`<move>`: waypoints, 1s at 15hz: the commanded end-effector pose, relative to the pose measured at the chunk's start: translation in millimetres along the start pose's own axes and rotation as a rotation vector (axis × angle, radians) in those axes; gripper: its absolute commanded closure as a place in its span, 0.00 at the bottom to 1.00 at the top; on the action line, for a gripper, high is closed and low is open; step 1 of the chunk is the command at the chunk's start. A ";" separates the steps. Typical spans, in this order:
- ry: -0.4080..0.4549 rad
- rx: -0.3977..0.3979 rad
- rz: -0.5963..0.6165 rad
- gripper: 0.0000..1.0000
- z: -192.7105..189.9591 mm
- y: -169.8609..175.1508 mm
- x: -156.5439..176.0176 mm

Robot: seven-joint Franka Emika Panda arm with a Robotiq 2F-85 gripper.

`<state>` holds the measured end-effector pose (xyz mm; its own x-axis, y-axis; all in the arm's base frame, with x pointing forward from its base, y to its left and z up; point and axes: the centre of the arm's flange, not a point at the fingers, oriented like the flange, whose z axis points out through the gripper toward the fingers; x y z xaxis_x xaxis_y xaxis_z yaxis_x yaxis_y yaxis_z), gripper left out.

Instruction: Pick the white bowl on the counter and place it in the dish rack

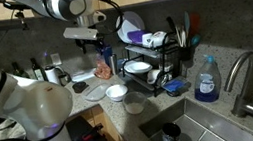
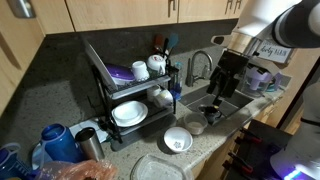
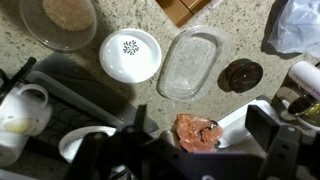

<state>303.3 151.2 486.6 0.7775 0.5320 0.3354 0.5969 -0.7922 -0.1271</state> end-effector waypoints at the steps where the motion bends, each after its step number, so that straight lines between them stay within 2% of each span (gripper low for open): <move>1: -0.028 0.039 -0.154 0.00 16.3 -4.8 -12.7; 2: -0.019 0.020 -0.087 0.00 9.5 -4.2 -5.2; 9: -0.024 0.023 -0.093 0.00 12.0 -4.4 -6.8; 15: -0.043 0.018 -0.276 0.00 45.7 -20.8 -1.6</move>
<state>294.3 166.6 464.3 0.6514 0.6880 0.3199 0.7436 -0.6627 -0.0889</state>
